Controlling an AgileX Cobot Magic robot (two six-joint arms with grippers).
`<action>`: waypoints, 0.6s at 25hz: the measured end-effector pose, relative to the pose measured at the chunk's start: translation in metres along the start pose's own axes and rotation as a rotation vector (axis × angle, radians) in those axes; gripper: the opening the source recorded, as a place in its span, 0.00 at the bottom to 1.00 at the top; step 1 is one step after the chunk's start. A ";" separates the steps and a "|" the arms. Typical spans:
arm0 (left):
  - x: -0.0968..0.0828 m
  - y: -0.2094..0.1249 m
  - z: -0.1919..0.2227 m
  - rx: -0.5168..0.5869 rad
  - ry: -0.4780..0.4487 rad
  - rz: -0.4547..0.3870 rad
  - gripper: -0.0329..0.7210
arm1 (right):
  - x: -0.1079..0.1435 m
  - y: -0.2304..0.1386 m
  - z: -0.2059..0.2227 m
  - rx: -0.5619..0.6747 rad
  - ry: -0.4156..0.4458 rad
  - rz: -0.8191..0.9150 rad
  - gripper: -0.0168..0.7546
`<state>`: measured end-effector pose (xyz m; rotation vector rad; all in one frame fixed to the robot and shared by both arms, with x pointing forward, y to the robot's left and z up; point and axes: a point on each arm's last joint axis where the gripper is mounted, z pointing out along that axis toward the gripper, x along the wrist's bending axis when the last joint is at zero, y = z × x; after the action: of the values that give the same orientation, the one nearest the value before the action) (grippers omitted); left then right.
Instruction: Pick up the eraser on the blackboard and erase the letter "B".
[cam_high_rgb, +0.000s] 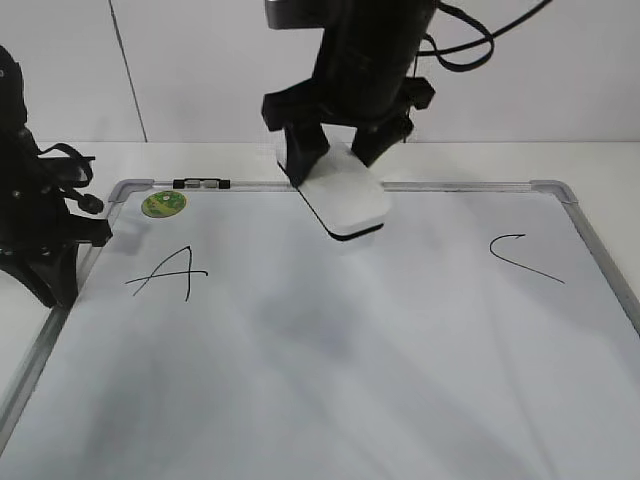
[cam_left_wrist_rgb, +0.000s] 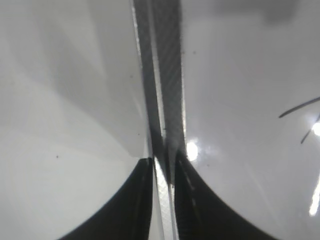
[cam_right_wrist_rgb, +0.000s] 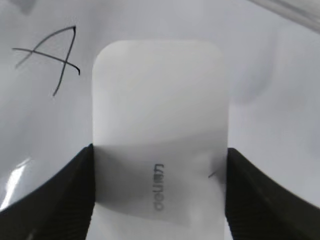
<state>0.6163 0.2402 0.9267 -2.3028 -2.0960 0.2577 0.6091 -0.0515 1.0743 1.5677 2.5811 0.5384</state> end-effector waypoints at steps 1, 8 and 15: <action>0.000 0.000 0.000 0.000 0.000 0.000 0.20 | -0.002 -0.005 -0.001 0.014 -0.003 0.005 0.71; 0.000 0.000 0.000 0.000 0.000 0.000 0.21 | -0.032 -0.052 -0.001 0.125 -0.039 0.101 0.71; 0.000 0.000 0.000 0.000 0.000 0.000 0.21 | -0.068 -0.116 -0.005 0.102 -0.082 0.228 0.71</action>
<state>0.6163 0.2402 0.9267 -2.3028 -2.0960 0.2577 0.5425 -0.1600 1.0322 1.8896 2.4214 0.3541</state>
